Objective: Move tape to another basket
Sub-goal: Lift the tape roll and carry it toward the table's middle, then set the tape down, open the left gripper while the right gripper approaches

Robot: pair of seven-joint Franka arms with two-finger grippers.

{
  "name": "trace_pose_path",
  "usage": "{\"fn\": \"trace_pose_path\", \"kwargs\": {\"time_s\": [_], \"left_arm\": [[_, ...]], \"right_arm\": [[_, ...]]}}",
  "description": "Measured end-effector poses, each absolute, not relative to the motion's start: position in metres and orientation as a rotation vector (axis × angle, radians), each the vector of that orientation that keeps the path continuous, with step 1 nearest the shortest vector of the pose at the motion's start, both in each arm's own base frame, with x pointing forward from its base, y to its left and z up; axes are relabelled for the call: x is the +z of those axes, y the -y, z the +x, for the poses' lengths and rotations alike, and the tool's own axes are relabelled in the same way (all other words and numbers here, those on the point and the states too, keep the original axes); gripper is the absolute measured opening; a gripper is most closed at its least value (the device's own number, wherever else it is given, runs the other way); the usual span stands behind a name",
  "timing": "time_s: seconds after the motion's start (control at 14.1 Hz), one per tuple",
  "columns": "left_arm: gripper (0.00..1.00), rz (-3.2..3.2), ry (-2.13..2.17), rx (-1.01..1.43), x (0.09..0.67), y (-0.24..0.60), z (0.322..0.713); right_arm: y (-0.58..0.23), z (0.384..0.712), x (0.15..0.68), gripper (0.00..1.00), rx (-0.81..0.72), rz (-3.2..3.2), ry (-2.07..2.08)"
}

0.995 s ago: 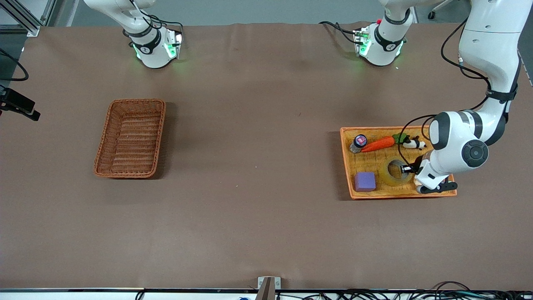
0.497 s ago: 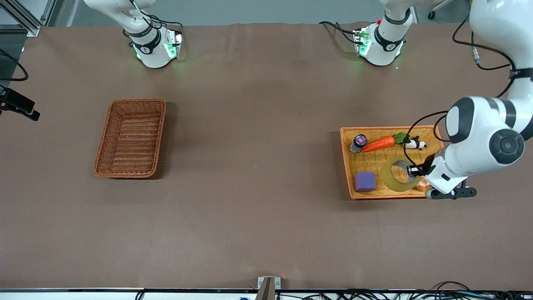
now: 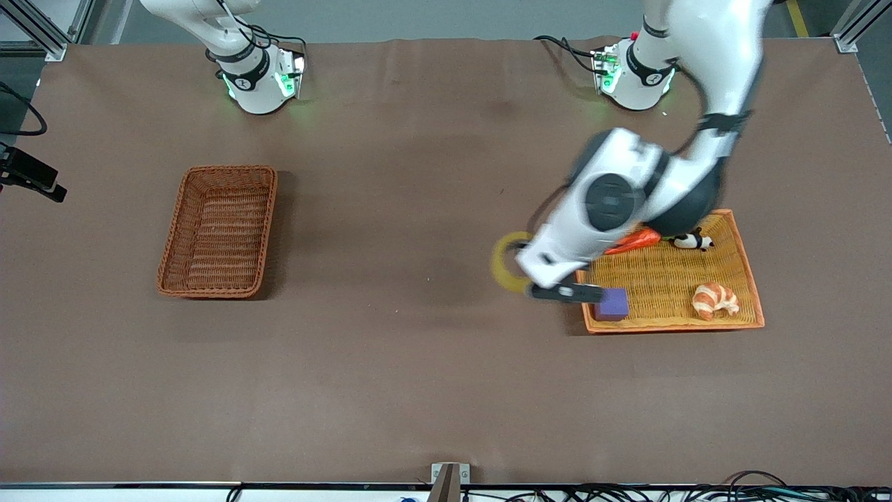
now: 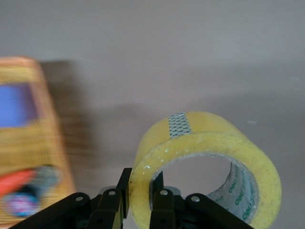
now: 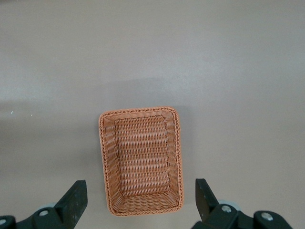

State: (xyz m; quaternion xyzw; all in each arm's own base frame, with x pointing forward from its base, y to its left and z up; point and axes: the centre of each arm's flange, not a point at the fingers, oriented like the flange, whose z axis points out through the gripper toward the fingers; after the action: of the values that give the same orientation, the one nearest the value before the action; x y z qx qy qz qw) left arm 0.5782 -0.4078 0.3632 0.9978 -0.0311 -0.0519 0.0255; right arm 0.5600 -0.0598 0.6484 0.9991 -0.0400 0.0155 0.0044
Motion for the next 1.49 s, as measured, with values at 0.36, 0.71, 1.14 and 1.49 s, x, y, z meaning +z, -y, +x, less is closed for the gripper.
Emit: {"fn": "trace_pose_path", "kwargs": {"time_s": [0.36, 0.71, 1.14, 1.49], "left_arm": [[0.21, 3.074, 0.047, -0.112, 0.287, 0.523, 0.535], [0.21, 3.082, 0.062, -0.050, 0.205, 0.552, 0.514], [0.74, 3.065, 0.023, 0.048, 0.226, 0.551, 0.532], [1.00, 3.125, -0.269, 0.222, 0.397, 0.416, 0.629]], "right_arm": [[0.060, 0.560, 0.648, 1.00, 0.048, 3.130, 0.125], [0.060, 0.560, 0.648, 1.00, 0.048, 3.130, 0.125], [0.058, 0.560, 0.648, 1.00, 0.049, 3.131, 0.121], [-0.024, 0.570, 0.631, 1.00, -0.001, 3.148, -0.107]]}}
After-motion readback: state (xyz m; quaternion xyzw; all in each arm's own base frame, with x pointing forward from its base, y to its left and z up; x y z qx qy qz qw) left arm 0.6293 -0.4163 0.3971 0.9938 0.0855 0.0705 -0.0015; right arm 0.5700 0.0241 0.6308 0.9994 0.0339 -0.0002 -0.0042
